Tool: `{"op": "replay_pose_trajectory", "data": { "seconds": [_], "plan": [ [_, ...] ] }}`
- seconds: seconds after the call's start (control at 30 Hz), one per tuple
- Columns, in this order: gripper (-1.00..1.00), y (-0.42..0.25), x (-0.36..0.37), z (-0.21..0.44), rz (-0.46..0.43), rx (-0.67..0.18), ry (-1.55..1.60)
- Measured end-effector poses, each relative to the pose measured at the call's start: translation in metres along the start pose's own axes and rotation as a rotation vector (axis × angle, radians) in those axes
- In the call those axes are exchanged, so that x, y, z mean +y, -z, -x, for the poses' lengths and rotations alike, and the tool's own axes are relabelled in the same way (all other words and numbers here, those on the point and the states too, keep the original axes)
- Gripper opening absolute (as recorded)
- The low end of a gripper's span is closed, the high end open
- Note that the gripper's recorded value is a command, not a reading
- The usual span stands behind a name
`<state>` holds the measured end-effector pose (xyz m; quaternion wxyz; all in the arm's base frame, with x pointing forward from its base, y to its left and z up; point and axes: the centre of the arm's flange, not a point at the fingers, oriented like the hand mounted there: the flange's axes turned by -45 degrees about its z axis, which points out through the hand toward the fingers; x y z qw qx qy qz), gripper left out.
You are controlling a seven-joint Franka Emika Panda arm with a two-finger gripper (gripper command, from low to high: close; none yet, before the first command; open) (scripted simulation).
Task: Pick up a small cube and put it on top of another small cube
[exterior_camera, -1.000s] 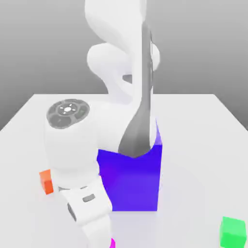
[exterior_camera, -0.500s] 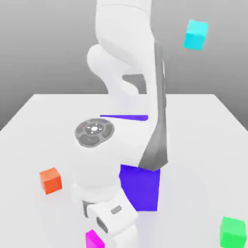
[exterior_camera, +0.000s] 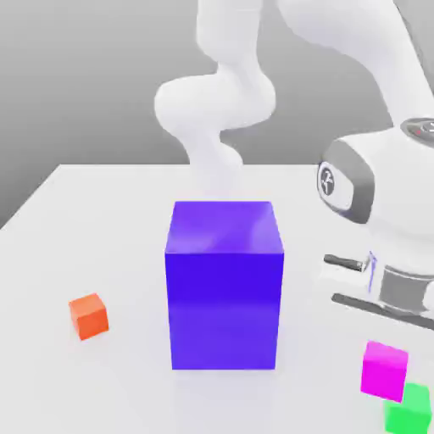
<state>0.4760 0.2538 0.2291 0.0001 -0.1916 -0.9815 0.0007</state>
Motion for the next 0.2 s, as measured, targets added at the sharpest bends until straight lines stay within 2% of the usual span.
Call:
{"op": "replay_pose_trajectory", "data": {
  "seconds": [0.07, 0.1, 0.2],
  "plan": [
    [-1.0, -0.03, 0.005, -0.005, 0.0, 0.0, 0.012],
    [1.0, -0.043, 0.006, -0.006, 0.0, 0.0, 0.014],
    [1.0, -0.043, 0.006, -0.006, 0.0, 0.001, 0.014]
  ]
}}
